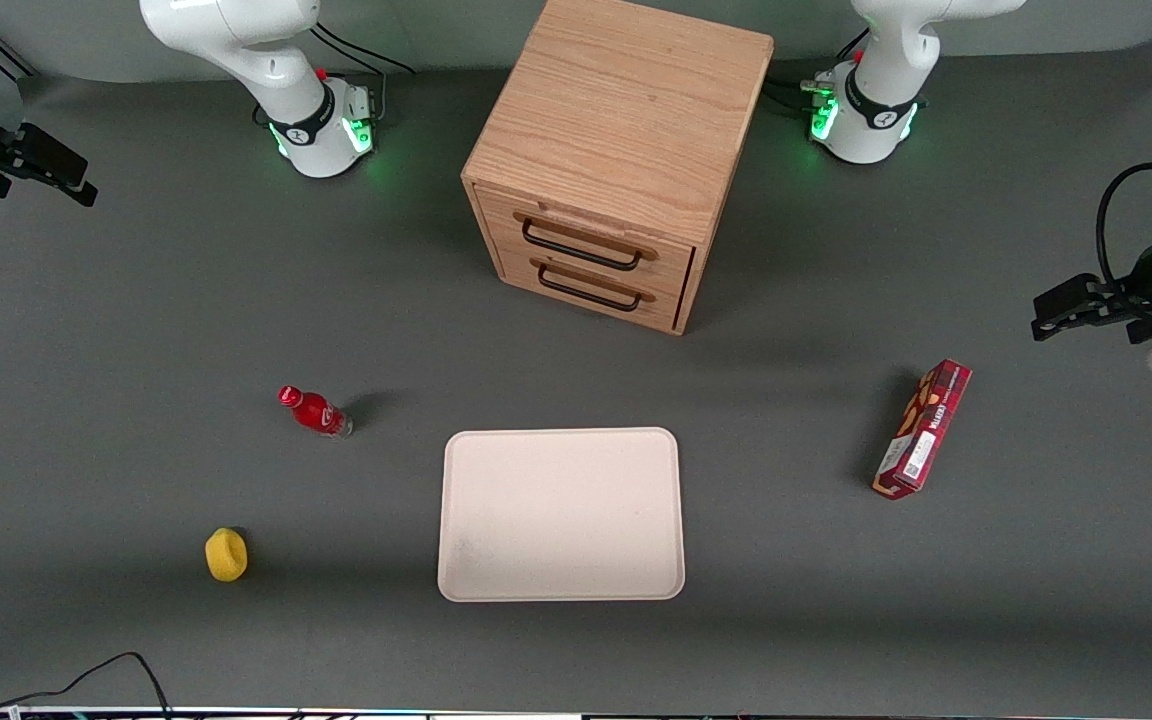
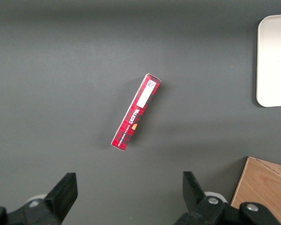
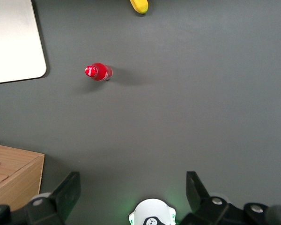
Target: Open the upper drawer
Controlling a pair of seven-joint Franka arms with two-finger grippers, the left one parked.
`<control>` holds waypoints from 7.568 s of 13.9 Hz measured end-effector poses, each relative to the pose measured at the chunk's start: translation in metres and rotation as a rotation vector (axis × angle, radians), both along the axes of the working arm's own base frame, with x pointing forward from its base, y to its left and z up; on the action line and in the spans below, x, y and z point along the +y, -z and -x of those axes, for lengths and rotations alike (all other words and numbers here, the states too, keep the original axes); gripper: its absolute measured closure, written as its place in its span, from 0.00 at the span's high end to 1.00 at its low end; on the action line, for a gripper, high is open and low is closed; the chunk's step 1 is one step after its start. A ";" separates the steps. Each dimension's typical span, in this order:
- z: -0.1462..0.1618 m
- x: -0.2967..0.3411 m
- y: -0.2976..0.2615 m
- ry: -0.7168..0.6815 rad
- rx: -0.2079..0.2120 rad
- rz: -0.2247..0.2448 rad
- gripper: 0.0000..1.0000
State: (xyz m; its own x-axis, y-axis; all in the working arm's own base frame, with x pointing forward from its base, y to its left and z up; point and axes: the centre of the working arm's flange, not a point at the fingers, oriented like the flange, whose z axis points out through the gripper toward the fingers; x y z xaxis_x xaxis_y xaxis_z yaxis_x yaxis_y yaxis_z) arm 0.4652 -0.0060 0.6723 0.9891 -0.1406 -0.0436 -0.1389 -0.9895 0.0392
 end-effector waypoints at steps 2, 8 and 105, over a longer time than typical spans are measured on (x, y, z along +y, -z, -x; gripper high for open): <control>0.000 0.000 0.000 0.000 0.001 0.000 1.00; 0.004 0.001 0.002 -0.061 0.035 -0.009 1.00; -0.068 0.150 -0.052 -0.482 0.001 -0.060 1.00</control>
State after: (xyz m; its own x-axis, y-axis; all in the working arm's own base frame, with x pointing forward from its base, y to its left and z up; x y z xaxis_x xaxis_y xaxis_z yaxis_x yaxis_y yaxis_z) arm 0.5329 0.1436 0.7239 0.9410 0.3362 -0.0387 0.3357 -0.9418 -0.0196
